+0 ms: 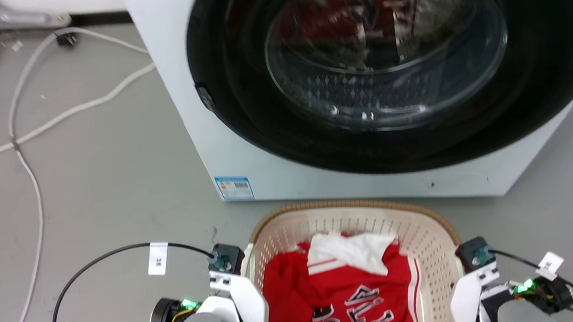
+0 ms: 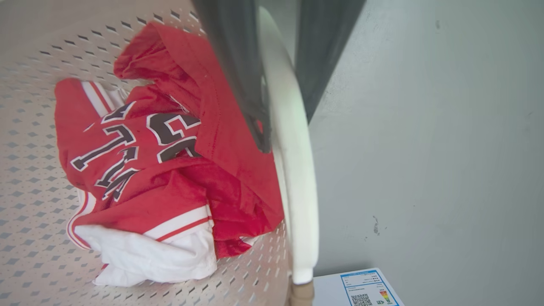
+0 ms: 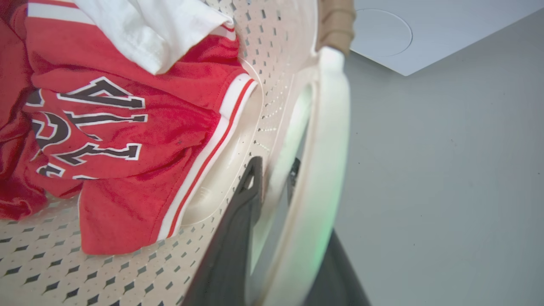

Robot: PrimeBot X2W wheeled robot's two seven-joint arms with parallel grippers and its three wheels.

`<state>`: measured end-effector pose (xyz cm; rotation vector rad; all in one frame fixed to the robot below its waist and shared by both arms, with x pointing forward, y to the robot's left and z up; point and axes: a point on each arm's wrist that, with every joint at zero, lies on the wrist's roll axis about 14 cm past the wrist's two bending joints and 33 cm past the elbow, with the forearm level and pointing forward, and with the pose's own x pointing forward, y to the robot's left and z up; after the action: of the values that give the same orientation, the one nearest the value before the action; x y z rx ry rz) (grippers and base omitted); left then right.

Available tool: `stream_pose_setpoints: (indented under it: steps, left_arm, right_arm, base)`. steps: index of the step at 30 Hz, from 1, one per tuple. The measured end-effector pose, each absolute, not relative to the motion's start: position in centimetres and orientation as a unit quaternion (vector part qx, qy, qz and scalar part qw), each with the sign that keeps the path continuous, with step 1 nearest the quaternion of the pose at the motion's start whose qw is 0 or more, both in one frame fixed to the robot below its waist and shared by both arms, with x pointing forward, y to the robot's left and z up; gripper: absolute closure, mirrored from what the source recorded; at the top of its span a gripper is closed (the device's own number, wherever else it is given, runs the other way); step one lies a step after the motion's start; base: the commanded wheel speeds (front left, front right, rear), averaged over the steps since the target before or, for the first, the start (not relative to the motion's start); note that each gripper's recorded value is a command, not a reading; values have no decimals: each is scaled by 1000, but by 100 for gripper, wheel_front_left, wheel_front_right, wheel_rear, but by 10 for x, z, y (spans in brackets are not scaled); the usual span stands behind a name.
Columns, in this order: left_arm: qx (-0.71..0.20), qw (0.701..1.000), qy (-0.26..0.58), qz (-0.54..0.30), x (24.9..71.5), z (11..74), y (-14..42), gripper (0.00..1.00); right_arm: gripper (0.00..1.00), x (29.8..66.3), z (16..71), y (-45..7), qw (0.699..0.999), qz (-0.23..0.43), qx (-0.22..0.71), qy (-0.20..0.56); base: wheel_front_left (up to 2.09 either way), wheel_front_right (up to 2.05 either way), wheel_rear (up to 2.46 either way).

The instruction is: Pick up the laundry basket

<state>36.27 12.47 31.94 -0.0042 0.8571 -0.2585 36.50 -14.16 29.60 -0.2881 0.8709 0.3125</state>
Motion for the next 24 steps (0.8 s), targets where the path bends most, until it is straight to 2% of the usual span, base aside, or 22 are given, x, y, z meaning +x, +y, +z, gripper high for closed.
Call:
stream_pose_setpoints:
  steps: [8,24]
  left_arm:
    - [8,897,428,-112,343,332,141,100]
    - [39,894,432,-115,348,357,152,100]
  right_arm:
    - [100,350,310,-126,878,169,-145,423]
    - [100,344,330,-114,871,175,-140,437]
  base:
    - [0,0,0]
    - [0,0,0]
